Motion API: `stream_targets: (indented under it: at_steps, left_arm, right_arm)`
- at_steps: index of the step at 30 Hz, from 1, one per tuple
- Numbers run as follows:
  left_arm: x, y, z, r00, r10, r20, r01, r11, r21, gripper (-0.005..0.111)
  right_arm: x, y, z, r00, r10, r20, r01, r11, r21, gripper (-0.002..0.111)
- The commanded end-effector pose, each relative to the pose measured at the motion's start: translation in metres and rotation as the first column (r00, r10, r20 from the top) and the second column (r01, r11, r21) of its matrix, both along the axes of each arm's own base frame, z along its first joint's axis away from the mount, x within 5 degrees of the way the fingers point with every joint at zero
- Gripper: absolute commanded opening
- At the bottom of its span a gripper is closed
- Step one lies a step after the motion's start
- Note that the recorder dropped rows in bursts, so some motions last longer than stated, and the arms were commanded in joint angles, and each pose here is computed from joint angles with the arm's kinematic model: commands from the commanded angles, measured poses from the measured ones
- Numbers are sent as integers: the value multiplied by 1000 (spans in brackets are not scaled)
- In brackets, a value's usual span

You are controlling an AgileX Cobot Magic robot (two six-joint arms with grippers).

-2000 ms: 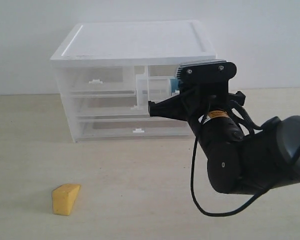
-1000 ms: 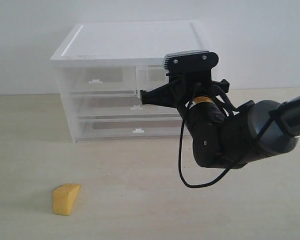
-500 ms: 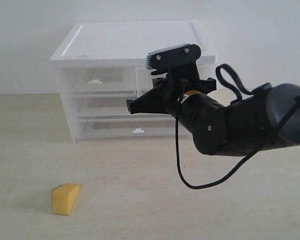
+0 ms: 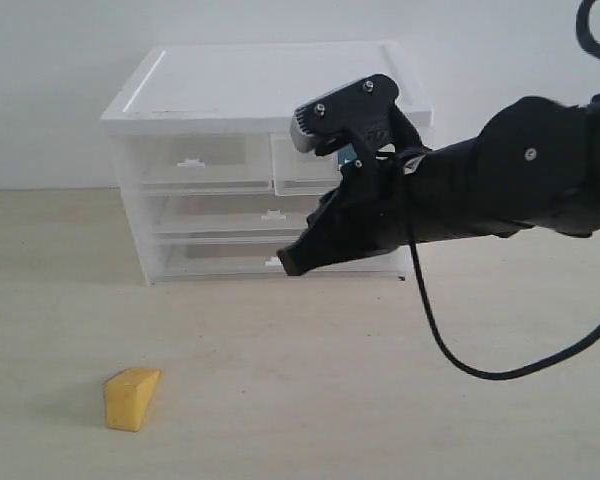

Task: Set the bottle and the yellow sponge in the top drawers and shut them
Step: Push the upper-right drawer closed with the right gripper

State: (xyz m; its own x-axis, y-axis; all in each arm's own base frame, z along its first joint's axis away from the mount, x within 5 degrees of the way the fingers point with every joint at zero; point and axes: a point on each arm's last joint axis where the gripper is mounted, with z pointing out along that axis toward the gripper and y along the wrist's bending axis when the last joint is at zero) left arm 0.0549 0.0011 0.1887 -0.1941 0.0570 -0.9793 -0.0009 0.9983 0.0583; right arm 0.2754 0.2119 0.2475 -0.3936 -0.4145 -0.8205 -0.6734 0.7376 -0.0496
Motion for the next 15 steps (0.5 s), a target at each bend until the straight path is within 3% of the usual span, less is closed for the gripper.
stream_targets:
  at_steps: [1, 4, 5, 7, 12, 15]
  left_arm:
    - [0, 0, -1, 1000, 1, 5, -1, 1000, -8, 4]
    - [0, 0, -1, 1000, 1, 5, -1, 1000, -8, 4]
    - [0, 0, -1, 1000, 1, 5, -1, 1000, -8, 4]
    - [0, 0, -1, 1000, 1, 5, -1, 1000, -8, 4]
    - [0, 0, -1, 1000, 1, 5, -1, 1000, -8, 4]
    - [0, 0, -1, 1000, 1, 5, -1, 1000, -8, 4]
  right_arm:
    - [1, -36, -2, 988, 46, -148, -65, 989, -131, 0]
    - [9, -63, -3, 979, -20, -203, -11, 989, -149, 0]
    - [16, -80, -2, 967, -105, -234, 78, 989, -124, 0]
    - [22, -86, 1, 967, -153, -206, 135, 986, -100, 0]
    - [43, -68, 2, 977, -210, -23, 210, 978, -9, 0]
    - [62, -54, 5, 980, -198, -13, 198, 980, 6, 0]
